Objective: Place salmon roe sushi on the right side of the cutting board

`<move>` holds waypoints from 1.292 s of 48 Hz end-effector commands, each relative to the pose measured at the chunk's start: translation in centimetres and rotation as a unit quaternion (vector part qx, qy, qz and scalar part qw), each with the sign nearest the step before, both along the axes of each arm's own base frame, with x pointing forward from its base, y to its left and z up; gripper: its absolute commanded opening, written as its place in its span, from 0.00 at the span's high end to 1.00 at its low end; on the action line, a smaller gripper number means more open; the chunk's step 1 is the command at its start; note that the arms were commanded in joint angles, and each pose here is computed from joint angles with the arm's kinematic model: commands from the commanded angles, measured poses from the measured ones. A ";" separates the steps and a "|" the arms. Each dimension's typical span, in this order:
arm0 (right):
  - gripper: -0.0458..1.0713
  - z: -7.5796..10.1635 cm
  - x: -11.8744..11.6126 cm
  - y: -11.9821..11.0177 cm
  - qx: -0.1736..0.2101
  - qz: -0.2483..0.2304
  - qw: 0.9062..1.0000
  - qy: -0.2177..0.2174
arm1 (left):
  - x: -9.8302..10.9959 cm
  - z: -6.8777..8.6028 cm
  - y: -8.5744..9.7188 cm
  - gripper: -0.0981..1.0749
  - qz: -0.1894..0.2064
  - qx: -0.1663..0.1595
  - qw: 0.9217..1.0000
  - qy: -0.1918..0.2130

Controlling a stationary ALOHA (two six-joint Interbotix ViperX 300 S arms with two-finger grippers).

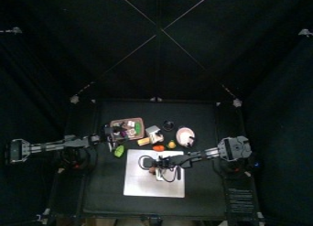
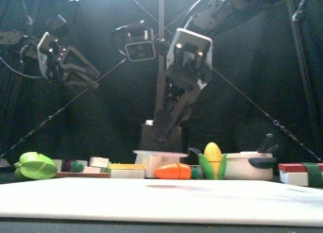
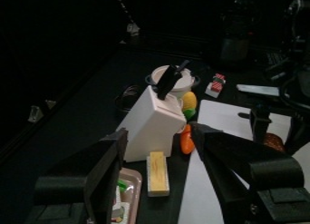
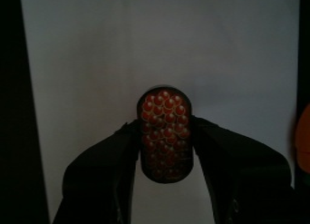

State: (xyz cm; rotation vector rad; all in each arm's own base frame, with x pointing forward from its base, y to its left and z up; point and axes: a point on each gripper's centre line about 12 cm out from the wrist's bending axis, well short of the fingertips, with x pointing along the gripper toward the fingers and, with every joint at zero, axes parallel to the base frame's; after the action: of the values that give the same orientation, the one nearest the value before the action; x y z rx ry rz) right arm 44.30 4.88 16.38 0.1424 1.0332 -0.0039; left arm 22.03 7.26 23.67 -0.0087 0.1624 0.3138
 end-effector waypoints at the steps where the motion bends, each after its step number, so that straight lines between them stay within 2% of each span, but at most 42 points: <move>1: 0.45 4.6 -0.3 0.1 0.034 -0.038 0.997 -0.050 | 0.2 0.6 0.0 0.14 0.000 0.003 1.000 -0.010; 6: 0.45 6.0 -1.6 -0.3 0.062 -0.095 0.992 -0.055 | 0.2 0.6 0.0 0.14 0.000 0.003 1.000 -0.010; 15: 0.45 6.2 -4.6 -1.5 0.072 -0.183 0.980 -0.039 | 0.2 0.6 0.0 0.14 0.000 0.003 1.000 -0.010; 24: 0.45 6.3 -8.4 -1.6 0.102 -0.279 0.955 -0.023 | 0.2 0.6 0.0 0.14 -0.001 0.002 1.000 -0.010; 31: 0.45 6.1 -10.9 -1.1 0.126 -0.329 0.936 -0.017 | 0.2 0.5 0.0 0.14 -0.001 0.001 1.000 -0.009; 39: 0.45 5.6 -13.5 -0.2 0.161 -0.387 0.908 -0.008 | 0.2 0.4 -0.1 0.14 -0.003 0.001 1.000 -0.008; 46: 0.45 5.2 -15.2 -0.1 0.171 -0.438 0.882 -0.002 | 0.2 0.5 -0.2 0.14 -0.006 0.001 1.000 -0.009; 52: 0.45 5.0 -15.9 0.2 0.172 -0.465 0.868 -0.006 | 0.2 0.4 -0.3 0.14 -0.006 0.001 1.000 -0.008; 62: 0.45 4.2 -16.5 0.8 0.172 -0.489 0.855 -0.006 | 0.3 0.5 -0.2 0.14 -0.006 0.002 1.000 -0.010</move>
State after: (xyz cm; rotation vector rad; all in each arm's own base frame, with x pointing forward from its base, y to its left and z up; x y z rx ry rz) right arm 27.86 5.41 19.83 0.9651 0.8706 -0.7581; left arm 22.08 7.02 23.60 -0.0112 0.1650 0.3037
